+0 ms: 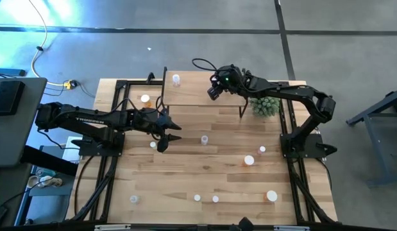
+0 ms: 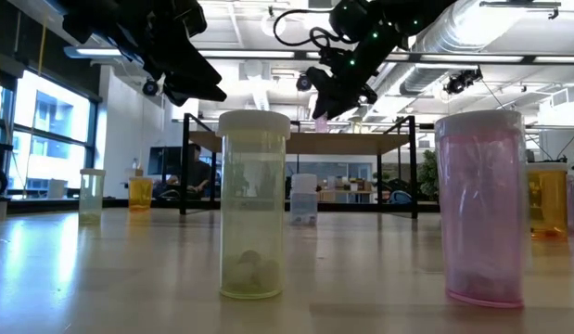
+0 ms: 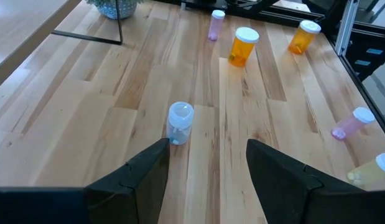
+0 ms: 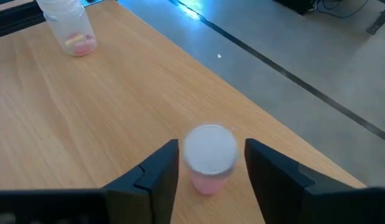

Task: Pick and place medicine bottles onto shelf by color
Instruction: Put the top left pink pill bottle on the shelf, then put the top orange pill bottle on the shelf

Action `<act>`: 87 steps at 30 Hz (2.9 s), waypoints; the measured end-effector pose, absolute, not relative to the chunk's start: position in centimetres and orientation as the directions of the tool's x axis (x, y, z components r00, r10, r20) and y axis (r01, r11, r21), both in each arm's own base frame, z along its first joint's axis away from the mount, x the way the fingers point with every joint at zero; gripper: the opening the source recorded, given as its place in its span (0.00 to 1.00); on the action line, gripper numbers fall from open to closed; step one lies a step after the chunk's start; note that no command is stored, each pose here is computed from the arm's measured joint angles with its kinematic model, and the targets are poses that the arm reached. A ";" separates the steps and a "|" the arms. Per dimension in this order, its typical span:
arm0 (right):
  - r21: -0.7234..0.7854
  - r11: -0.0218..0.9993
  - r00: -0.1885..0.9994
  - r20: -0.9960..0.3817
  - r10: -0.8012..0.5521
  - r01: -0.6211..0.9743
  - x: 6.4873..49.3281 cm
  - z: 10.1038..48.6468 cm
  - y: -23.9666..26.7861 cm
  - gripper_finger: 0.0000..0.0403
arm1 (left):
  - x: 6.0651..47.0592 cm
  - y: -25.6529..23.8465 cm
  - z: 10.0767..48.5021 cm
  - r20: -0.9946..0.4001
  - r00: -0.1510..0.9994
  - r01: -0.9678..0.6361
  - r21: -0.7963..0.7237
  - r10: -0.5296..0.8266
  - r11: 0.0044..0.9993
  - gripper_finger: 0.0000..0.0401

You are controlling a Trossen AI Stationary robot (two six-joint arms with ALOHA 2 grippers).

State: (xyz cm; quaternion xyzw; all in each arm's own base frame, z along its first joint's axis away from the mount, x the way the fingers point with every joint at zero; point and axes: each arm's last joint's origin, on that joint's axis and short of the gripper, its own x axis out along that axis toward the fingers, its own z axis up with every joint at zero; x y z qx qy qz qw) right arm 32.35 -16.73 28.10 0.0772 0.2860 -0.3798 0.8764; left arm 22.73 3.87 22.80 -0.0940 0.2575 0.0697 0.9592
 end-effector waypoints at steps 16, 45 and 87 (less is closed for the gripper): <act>-0.091 0.706 0.559 -0.545 -0.626 0.702 31.4 31.5 -16.3 0.46 | 22.7 3.9 22.8 -0.507 0.858 -0.182 -0.144 0.085 0.973 0.50; -0.221 0.839 0.467 -0.746 -0.474 0.498 27.6 29.2 1.9 0.46 | 22.6 3.9 22.6 -0.528 0.843 -0.213 -0.145 0.106 0.966 0.55; -0.185 0.763 0.474 -0.686 -0.552 0.620 23.6 25.4 5.9 0.46 | 14.0 7.8 26.0 -0.823 0.096 -0.875 0.198 0.559 0.442 0.72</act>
